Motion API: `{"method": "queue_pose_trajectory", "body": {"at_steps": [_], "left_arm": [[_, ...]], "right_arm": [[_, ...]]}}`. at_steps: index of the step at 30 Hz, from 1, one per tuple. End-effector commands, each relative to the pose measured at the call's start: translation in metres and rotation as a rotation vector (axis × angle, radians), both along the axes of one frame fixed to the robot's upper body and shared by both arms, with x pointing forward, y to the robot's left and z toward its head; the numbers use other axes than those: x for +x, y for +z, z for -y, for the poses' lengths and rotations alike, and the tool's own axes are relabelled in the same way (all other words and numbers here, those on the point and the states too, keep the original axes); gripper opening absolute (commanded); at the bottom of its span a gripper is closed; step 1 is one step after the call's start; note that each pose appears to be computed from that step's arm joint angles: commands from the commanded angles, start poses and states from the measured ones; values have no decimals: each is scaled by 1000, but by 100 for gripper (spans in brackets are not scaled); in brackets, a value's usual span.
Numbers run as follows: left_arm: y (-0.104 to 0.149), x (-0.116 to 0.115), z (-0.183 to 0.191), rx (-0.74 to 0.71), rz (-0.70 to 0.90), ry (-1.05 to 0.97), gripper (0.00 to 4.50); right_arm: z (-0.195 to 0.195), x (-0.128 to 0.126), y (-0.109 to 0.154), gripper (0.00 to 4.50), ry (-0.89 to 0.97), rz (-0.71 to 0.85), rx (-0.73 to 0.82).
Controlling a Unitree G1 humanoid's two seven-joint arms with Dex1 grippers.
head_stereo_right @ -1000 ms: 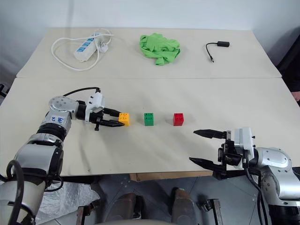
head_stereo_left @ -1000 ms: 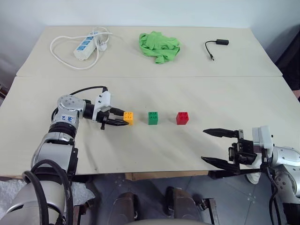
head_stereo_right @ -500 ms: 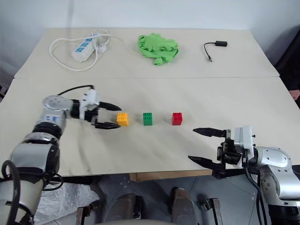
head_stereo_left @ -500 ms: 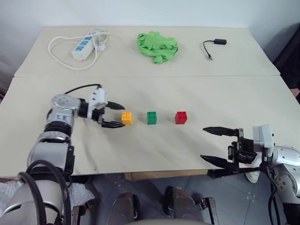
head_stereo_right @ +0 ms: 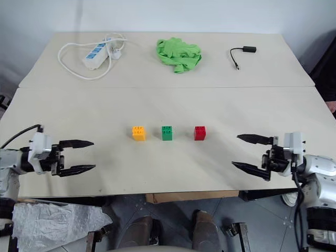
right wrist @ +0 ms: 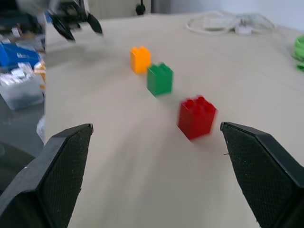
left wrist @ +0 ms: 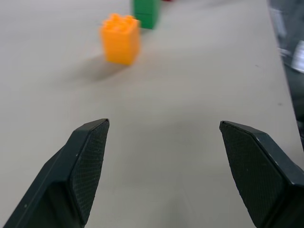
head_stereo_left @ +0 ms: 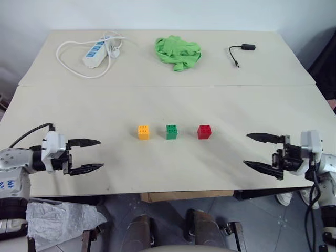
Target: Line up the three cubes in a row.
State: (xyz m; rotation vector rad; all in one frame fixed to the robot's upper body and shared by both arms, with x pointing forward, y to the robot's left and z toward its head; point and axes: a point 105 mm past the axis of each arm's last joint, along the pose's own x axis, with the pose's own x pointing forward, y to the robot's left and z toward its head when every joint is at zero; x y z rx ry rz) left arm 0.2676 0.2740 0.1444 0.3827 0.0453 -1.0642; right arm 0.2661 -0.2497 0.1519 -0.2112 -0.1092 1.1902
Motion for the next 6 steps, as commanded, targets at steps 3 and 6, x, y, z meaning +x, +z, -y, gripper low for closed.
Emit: {"method": "queue_pose_trajectory", "body": {"at_steps": [3, 6], "left_arm": [[16, -6, 11, -56, 91, 49, 396], [12, -11, 9, -65, 86, 59, 396]], "right_arm": [[-4, -4, 12, 450, 92, 28, 27], [-9, -3, 16, 450, 112, 31, 55]]}}
